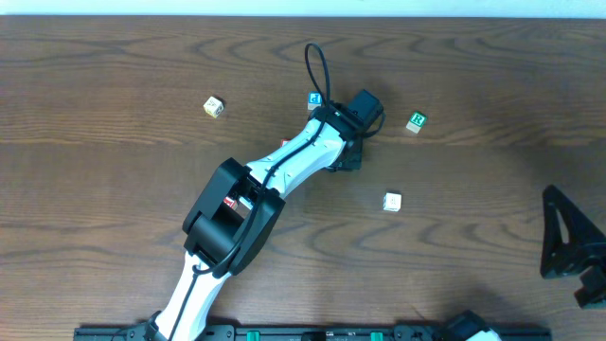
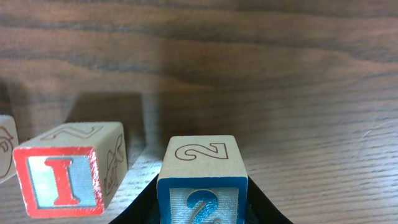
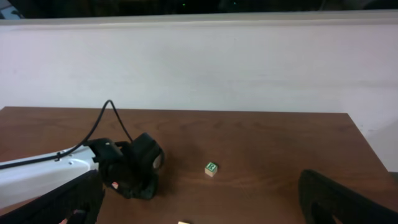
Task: Spell out Ai2
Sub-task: 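Lower the '2' block beside the 'I' block and open the left gripper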
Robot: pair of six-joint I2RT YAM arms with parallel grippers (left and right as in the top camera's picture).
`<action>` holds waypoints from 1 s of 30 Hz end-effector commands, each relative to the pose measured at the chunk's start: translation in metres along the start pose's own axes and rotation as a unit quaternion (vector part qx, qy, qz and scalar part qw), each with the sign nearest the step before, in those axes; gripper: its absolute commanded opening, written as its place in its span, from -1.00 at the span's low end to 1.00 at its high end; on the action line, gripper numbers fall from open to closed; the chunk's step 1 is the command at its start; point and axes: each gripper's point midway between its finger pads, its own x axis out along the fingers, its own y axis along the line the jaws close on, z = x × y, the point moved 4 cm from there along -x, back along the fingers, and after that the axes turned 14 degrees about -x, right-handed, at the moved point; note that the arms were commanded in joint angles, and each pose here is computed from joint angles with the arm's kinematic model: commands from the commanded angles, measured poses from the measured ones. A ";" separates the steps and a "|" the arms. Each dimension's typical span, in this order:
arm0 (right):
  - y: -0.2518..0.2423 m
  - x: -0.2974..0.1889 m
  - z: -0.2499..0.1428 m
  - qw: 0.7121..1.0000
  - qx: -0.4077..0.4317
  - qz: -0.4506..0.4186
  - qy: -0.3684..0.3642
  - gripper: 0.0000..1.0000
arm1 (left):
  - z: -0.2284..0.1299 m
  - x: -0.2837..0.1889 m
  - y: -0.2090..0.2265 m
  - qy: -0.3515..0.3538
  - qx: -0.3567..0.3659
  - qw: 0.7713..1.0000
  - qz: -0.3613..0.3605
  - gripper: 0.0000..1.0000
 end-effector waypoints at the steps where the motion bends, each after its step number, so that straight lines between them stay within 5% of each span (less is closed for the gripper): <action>1: -0.004 0.001 0.000 1.000 -0.007 -0.016 0.003 0.98 | 0.001 0.004 -0.003 -0.001 0.007 1.000 -0.002 -0.89; 30: -0.004 0.001 -0.002 1.000 -0.009 -0.016 0.007 0.98 | 0.007 0.004 -0.004 -0.020 0.010 1.000 -0.001 -0.14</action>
